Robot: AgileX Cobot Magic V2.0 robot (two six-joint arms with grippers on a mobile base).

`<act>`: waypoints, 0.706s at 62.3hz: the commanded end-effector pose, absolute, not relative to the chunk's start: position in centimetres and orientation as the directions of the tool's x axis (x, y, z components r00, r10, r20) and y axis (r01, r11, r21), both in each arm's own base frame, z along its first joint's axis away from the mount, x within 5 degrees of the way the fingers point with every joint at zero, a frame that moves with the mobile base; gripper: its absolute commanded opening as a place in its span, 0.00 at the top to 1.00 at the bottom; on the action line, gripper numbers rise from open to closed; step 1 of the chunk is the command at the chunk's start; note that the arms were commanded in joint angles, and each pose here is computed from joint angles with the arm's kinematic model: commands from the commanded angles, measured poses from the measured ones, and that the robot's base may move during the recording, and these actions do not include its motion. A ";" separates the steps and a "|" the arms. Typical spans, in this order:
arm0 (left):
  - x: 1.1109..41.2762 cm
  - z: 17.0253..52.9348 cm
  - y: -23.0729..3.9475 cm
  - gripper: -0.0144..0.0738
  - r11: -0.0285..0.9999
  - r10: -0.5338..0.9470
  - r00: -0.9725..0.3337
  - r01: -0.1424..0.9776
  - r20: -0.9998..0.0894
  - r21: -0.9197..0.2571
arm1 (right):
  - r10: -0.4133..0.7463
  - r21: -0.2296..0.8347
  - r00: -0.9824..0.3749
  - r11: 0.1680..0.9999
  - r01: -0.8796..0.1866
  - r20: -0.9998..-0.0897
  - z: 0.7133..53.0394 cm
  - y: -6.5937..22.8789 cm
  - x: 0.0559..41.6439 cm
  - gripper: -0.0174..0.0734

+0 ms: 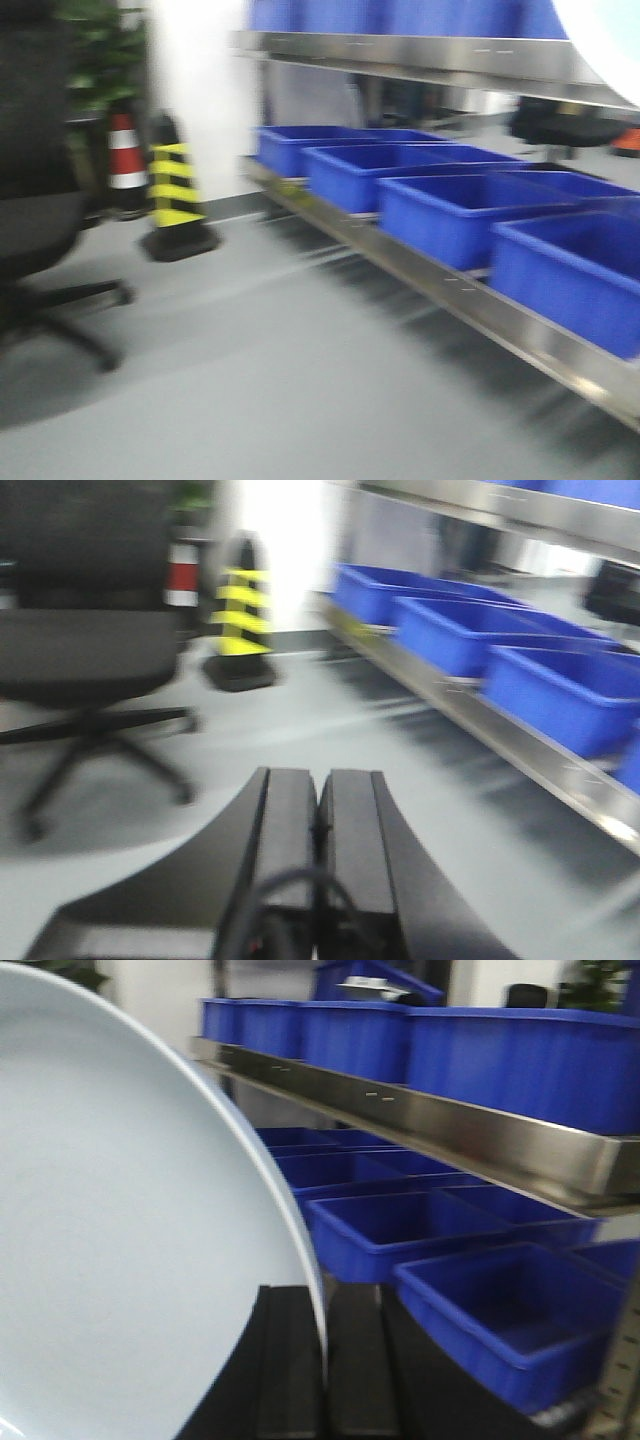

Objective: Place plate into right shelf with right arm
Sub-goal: 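Turn and drive up to the metal shelf holding the plate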

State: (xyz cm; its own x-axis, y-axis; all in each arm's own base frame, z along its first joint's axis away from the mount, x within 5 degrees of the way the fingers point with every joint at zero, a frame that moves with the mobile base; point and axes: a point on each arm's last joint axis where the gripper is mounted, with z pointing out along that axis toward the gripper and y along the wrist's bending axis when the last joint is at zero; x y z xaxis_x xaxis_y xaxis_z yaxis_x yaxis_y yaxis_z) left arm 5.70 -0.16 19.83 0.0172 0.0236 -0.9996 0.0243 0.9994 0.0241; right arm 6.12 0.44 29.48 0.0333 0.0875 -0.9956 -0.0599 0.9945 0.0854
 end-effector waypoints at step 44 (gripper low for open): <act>5.6 20.3 -0.1 0.98 1.000 0.007 0.106 0.013 -0.994 0.008 | 0.095 0.089 0.146 0.995 -0.049 -0.985 31.3 0.3 6.0 0.75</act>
State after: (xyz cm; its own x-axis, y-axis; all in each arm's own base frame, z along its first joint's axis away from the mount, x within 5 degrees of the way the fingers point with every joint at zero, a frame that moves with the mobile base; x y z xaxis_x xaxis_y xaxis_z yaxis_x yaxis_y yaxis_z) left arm 5.70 -0.16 19.83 0.0172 0.0236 -0.9996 0.0243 0.9994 0.0241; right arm 6.12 0.44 29.48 0.0333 0.0875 -0.9956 -0.0599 0.9945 0.0854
